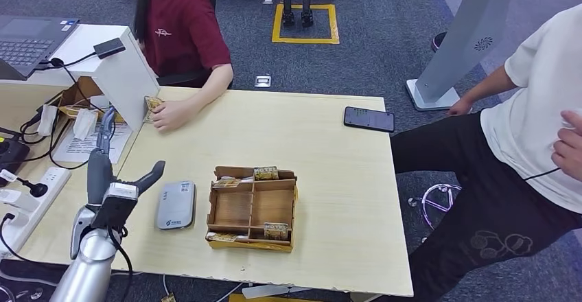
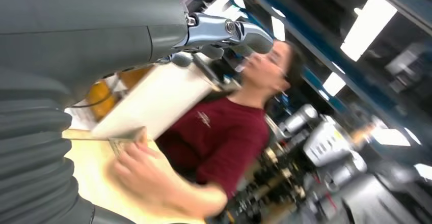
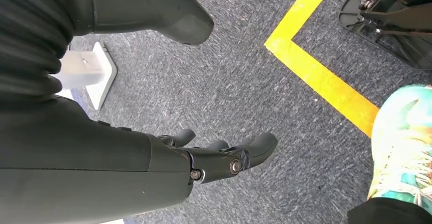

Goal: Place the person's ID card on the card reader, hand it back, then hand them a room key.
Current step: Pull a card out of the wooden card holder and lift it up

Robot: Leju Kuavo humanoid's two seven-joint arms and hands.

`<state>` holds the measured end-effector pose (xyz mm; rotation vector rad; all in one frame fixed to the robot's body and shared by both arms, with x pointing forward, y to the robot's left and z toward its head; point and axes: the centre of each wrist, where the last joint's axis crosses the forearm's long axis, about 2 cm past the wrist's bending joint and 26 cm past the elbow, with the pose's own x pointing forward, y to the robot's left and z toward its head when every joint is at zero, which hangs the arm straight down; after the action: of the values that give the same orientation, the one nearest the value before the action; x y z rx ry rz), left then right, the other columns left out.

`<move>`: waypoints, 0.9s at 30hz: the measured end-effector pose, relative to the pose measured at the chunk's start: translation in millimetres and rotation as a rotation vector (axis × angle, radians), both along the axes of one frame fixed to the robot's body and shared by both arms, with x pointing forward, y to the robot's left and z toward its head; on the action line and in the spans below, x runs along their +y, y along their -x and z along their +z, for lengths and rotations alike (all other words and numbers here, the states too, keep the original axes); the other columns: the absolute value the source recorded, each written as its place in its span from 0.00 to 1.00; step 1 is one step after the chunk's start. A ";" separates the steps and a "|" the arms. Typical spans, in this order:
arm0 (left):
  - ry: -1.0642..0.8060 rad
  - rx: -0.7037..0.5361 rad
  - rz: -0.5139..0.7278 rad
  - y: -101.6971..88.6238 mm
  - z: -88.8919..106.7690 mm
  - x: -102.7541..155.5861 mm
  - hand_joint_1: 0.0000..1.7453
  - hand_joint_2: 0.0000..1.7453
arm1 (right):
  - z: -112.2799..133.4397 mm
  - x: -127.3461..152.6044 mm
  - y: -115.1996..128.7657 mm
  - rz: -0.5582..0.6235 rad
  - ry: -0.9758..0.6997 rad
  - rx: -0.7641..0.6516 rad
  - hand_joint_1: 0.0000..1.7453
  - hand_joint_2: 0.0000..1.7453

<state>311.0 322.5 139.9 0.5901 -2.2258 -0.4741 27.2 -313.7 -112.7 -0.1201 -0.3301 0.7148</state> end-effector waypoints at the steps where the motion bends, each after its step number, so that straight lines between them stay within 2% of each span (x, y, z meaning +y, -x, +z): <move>1: -0.016 -0.006 -0.023 5.2 0.4 -2.5 0.00 1.00 | 0.0 0.0 0.2 -0.002 0.000 0.000 0.00 1.00; 9: -0.119 -0.021 -0.277 41.1 -2.0 -21.3 0.00 1.00 | -0.1 -0.6 1.0 -0.014 -0.006 0.005 0.00 1.00; 12: -0.136 -0.005 -0.330 51.8 -5.5 -26.8 0.00 1.00 | -0.1 -0.9 1.1 -0.016 -0.008 0.008 0.00 1.00; 18: -0.178 -0.006 -0.361 58.9 -5.8 -28.7 0.00 1.00 | -0.1 -1.8 1.2 -0.018 -0.009 0.010 0.00 1.00; 21: -0.309 -0.038 -0.337 60.9 -7.1 -29.5 0.00 1.00 | 0.0 -2.3 0.7 -0.016 -0.007 0.008 0.00 1.00; 27: -0.597 -0.186 -0.252 62.4 -17.1 -36.0 0.00 1.00 | 0.4 -4.4 -3.3 -0.002 -0.007 -0.005 0.00 1.00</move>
<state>248.5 286.5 122.7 0.6743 -2.3396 -1.2847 30.5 -318.1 -112.3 -0.1159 -0.3373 0.7113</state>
